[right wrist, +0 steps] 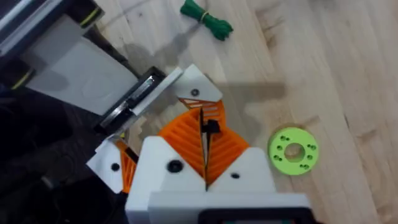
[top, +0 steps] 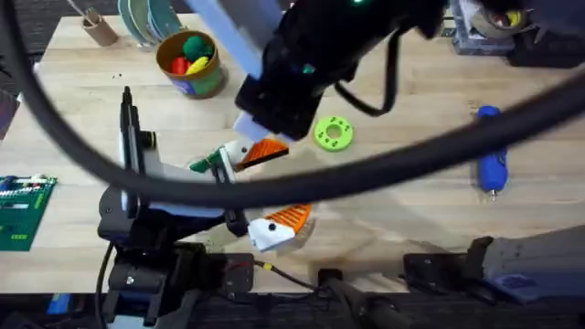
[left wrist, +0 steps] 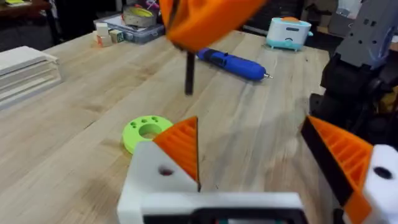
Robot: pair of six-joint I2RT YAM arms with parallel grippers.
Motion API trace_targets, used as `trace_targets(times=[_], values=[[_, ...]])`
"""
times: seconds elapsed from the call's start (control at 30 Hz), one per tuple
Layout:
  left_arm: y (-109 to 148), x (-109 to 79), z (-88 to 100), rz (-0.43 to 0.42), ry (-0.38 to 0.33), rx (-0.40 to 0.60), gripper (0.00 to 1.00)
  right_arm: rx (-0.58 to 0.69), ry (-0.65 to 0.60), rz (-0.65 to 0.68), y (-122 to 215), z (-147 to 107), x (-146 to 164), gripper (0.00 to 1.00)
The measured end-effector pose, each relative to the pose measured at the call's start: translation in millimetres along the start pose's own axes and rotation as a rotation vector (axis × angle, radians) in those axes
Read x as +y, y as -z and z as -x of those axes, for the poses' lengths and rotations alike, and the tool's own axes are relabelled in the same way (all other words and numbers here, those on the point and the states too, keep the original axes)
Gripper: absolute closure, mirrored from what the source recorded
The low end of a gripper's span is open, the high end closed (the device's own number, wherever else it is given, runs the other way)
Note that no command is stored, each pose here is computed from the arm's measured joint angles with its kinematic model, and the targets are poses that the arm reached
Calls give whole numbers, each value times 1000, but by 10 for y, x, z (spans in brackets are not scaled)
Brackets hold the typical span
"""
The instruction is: Pick up the gripper from the table and insert it into the empty holder that is missing its gripper. Then pick up a screw, insert it into the mounting hole, and use the screwdriver to tighten it. Finally, clean up the table by picking up the vegetable and placing it into the bucket.
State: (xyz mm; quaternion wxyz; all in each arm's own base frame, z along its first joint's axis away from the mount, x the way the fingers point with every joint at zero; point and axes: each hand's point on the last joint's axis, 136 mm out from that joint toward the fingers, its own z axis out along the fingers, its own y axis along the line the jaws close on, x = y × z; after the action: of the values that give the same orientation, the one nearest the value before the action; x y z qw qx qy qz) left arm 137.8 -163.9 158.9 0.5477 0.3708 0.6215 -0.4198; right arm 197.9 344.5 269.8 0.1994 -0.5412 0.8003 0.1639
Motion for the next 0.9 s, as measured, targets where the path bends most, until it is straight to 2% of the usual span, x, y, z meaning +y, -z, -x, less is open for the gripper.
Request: trace_targets(times=[0.27,0.43,0.9], values=[[0,0,0,0,0,0,8,33,18,19,-265,40,67,992],[0,0,0,0,0,0,8,13,26,18,-282,99,79,992],[0,0,0,0,0,0,8,52,27,27,-393,48,101,992]])
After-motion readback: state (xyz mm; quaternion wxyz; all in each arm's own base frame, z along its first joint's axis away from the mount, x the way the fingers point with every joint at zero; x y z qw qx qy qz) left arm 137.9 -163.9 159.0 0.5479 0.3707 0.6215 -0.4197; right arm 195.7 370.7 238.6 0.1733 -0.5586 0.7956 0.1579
